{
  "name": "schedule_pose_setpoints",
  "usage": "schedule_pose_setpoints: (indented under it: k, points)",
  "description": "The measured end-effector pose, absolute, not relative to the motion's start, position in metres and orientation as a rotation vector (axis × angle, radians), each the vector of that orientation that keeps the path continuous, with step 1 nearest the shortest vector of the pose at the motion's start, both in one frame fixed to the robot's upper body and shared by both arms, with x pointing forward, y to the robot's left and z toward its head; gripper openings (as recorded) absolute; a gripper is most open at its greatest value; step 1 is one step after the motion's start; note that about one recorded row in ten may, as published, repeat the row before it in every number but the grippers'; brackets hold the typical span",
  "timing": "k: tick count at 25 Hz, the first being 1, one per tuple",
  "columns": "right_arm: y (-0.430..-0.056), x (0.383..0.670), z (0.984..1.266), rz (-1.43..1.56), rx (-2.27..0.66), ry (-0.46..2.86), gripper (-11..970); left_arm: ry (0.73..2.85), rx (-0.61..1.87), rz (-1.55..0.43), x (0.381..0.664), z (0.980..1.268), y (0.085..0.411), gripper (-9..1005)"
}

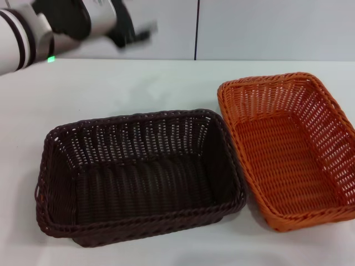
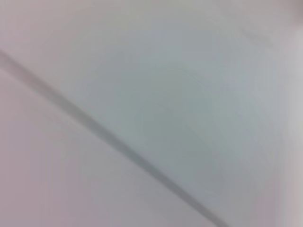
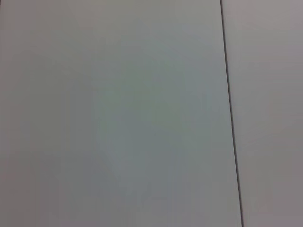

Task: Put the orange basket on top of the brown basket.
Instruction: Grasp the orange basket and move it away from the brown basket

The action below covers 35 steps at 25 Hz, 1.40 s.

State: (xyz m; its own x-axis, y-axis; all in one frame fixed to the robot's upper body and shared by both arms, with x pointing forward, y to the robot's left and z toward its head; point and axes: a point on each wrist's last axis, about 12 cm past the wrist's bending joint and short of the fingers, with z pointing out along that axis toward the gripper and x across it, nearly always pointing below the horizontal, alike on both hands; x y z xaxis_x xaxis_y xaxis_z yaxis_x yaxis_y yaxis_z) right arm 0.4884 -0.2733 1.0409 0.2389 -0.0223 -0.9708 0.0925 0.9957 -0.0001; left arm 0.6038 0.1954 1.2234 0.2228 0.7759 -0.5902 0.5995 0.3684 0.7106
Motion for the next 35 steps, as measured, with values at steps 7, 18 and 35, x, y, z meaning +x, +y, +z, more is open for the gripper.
schedule_pose_setpoints:
  k: [7, 18, 35]
  points:
    - [-0.271, 0.491, 1.046, -0.054, 0.122, 1.310, 724, 1.132, 0.505, 0.403, 0.565, 1.224, 0.199, 729]
    - [-0.236, 0.520, 1.082, 0.124, 0.120, 1.209, 723, 1.016, -0.106, 0.185, 0.471, 1.114, 0.306, 730]
    - [-0.206, 0.567, 1.236, 0.410, -0.434, 1.821, 723, 1.290, -0.191, 0.449, 0.405, 1.034, 0.355, 732]
